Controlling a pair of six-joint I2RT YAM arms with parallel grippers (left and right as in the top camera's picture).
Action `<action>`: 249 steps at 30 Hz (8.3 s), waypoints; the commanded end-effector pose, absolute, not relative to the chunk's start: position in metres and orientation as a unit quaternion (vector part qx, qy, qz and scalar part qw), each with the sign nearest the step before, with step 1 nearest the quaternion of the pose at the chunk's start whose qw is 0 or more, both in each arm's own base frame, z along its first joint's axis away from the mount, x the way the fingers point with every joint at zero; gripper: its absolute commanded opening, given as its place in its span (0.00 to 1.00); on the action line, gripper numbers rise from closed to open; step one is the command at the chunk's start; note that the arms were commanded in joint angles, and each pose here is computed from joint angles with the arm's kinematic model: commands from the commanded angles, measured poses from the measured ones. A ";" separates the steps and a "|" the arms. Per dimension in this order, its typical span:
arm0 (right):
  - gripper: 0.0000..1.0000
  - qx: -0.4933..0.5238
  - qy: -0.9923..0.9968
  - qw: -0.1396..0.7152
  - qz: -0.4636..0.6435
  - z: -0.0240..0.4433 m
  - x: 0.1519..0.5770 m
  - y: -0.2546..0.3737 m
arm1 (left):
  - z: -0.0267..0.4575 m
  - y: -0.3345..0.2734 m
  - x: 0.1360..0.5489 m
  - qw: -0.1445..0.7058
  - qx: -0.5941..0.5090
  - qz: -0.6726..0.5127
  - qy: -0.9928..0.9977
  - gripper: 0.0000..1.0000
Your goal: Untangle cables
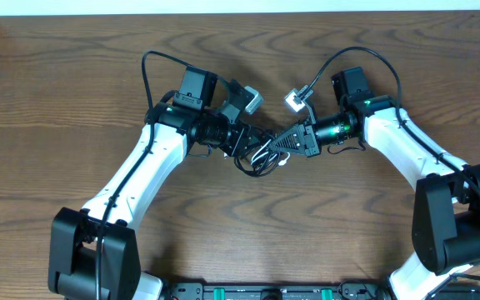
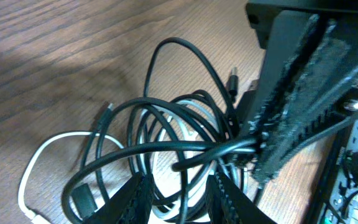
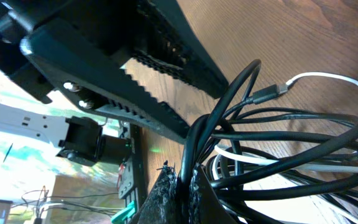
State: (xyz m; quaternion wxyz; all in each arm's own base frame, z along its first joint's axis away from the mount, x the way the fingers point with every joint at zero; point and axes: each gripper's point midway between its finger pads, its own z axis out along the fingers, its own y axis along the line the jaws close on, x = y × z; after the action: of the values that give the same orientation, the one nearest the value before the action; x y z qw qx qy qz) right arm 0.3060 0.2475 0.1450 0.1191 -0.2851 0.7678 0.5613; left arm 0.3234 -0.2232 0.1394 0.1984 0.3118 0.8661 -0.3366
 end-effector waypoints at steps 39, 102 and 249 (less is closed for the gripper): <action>0.01 -0.302 0.721 0.133 0.609 0.171 0.298 0.251 | 0.152 -0.261 0.322 0.201 0.337 -0.473 0.789 0.08; 0.31 -0.317 0.776 0.183 0.513 0.148 0.329 0.266 | 0.130 -0.208 0.348 0.216 0.302 -0.403 0.837 0.07; 0.62 -0.184 0.926 0.154 0.292 0.106 0.344 0.168 | 0.075 -0.123 0.370 0.137 -0.041 -0.165 0.976 0.11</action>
State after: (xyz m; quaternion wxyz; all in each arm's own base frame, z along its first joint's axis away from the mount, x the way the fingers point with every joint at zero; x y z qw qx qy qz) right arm 0.3466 0.1696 0.1095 0.1588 -0.1871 0.9218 0.3002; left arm 0.3661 -0.1501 0.0846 0.1294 -0.0033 0.9604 -0.2467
